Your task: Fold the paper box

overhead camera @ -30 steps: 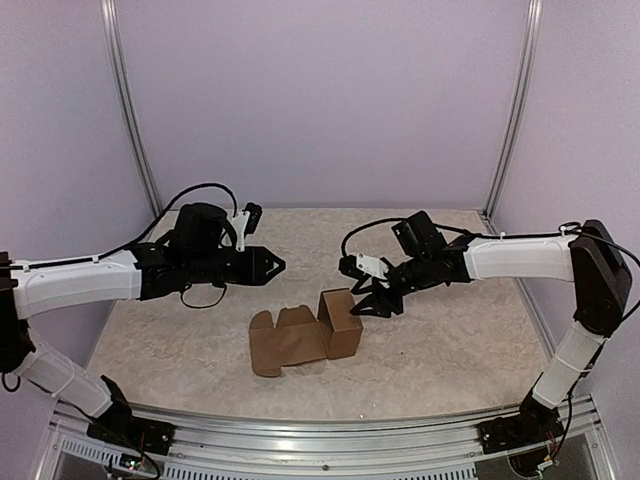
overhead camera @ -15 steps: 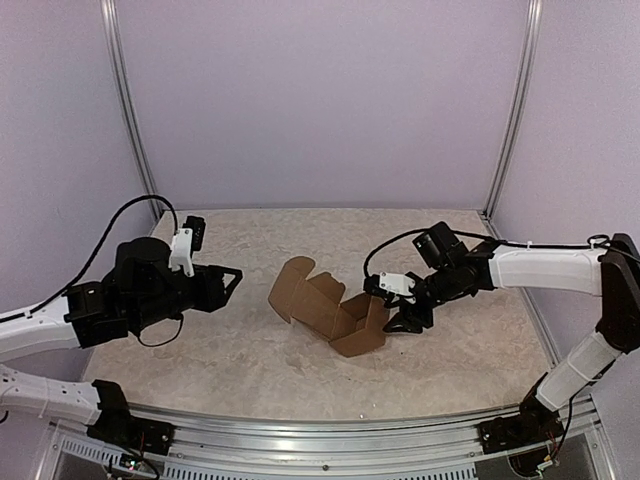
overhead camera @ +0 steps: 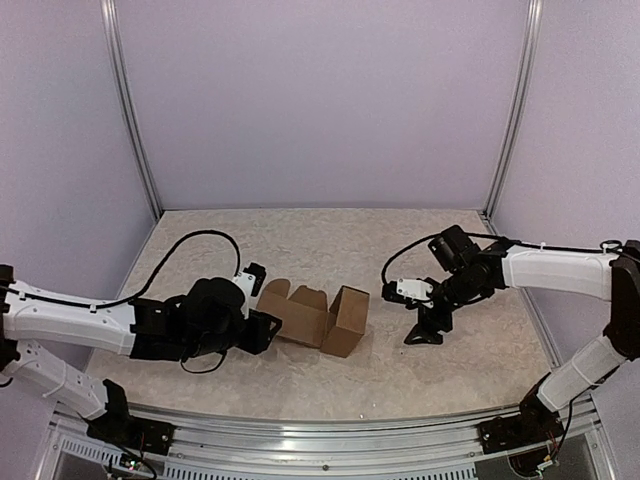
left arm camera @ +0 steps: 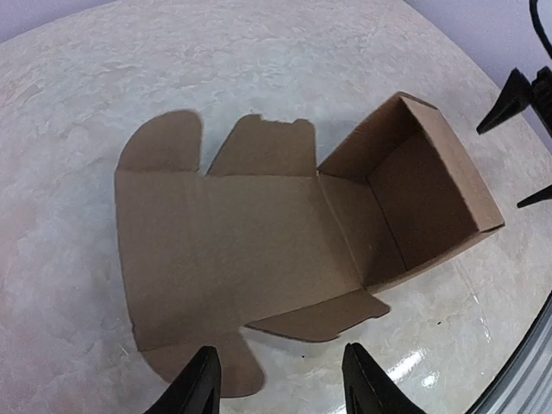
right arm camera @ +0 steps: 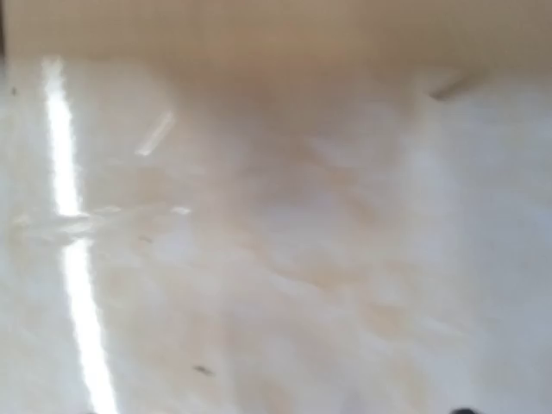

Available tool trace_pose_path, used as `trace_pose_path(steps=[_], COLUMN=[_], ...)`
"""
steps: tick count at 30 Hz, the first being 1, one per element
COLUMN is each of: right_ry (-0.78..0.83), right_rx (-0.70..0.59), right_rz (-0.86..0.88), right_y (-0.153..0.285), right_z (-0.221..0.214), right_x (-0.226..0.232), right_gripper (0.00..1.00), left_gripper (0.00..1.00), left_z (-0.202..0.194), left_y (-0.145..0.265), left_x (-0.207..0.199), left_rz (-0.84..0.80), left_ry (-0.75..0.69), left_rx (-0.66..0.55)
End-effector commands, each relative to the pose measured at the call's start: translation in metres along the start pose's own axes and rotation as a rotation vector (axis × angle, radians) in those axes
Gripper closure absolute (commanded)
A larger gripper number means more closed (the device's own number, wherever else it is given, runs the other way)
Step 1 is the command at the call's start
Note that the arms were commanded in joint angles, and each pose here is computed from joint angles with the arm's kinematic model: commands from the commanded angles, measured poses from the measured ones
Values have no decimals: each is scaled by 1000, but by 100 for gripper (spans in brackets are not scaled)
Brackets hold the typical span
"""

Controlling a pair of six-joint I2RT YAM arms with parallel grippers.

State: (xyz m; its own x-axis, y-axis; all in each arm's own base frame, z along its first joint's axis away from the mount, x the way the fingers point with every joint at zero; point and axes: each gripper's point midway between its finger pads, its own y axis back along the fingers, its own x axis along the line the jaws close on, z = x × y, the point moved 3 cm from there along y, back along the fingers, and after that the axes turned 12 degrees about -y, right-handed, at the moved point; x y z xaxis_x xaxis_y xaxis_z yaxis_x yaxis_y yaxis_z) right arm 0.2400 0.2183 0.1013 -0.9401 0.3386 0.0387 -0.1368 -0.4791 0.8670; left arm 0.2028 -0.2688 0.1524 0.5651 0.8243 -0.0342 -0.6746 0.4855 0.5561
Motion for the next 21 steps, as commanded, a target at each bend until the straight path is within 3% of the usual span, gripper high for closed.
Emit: trace_pose_path(steps=[1, 5, 8, 9, 12, 13, 21], right_ry=[-47, -83, -28, 13, 68, 71, 121], right_rx=[-138, -308, -314, -301, -226, -216, -175], right_rz=[-101, -72, 29, 12, 30, 56, 120], right_y=[34, 47, 41, 39, 18, 11, -25], right_z=[14, 51, 76, 90, 112, 118, 123], right_x=[-24, -31, -17, -15, -5, -2, 15], right_gripper=[1, 0, 2, 12, 68, 80, 84], left_gripper=[54, 54, 54, 54, 54, 53, 53], left_z=[15, 7, 7, 6, 6, 6, -35], left_y=[-25, -41, -36, -32, -15, -10, 3], left_x=[-33, -54, -53, -50, -33, -26, 23], left_rz=[-16, 19, 69, 88, 135, 143, 205], left_ry=[-135, -221, -218, -206, -126, -98, 92], left_rx=[16, 48, 39, 35, 2, -9, 94])
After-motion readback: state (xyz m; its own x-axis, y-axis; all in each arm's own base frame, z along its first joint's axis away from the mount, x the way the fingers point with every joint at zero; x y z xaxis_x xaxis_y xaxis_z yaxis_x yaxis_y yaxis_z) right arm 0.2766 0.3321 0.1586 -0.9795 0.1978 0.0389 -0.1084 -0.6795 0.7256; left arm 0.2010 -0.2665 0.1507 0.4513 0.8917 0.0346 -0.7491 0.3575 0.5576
